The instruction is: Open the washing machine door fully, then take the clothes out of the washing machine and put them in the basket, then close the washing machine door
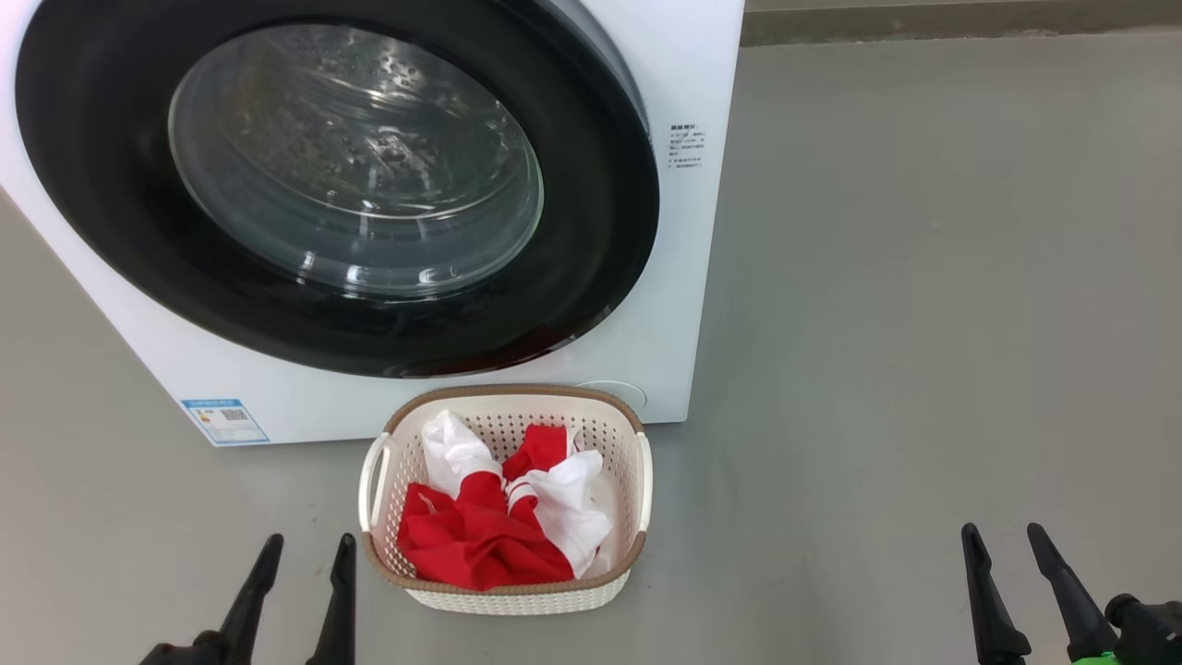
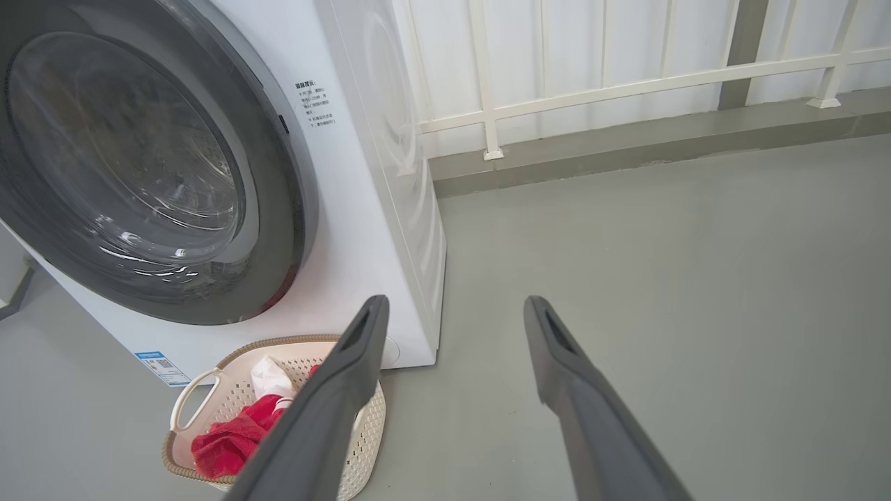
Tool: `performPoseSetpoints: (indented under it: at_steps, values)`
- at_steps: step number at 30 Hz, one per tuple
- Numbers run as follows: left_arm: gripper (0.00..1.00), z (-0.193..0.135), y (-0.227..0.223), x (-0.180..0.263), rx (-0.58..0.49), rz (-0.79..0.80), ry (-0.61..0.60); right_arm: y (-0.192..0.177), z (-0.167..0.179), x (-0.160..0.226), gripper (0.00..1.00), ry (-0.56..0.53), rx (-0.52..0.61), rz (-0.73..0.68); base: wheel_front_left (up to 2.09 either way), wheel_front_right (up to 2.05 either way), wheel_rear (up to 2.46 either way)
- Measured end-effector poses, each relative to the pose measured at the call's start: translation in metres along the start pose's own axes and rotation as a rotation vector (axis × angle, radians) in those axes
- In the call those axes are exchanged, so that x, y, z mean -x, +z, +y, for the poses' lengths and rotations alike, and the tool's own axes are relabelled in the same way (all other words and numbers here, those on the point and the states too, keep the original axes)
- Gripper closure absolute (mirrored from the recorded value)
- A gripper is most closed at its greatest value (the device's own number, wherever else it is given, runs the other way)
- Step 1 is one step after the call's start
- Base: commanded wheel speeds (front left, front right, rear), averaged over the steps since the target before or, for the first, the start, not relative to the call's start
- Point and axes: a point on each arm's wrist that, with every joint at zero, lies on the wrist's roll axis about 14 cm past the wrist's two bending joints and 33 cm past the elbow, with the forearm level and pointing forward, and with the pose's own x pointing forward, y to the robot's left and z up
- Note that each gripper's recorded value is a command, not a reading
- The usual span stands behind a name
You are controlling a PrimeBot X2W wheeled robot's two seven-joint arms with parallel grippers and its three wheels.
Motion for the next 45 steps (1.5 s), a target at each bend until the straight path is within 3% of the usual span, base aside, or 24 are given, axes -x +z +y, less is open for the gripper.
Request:
performPoseSetpoints:
  at_steps: [1,2,9,45]
  values:
    - [0.00,0.000,0.000,0.000,0.000,-0.001,0.001,0.000,0.000,0.000,0.00,0.001,-0.001,0.000,0.00,0.00,0.00]
    - [1.00,0.001,0.001,0.001,-0.001,-0.001,0.001,0.000,0.001,0.000,1.00,0.001,-0.003,0.000,0.00,0.00,0.00]
    - [1.00,-0.001,-0.025,0.007,0.038,0.081,0.022,-0.027,0.003,0.007,1.00,-0.019,-0.040,0.079,0.00,0.00,0.00]
    - [1.00,0.005,-0.033,0.004,0.407,0.122,0.099,-0.022,-0.006,0.002,1.00,-0.100,-0.389,0.082,0.00,0.00,0.00]
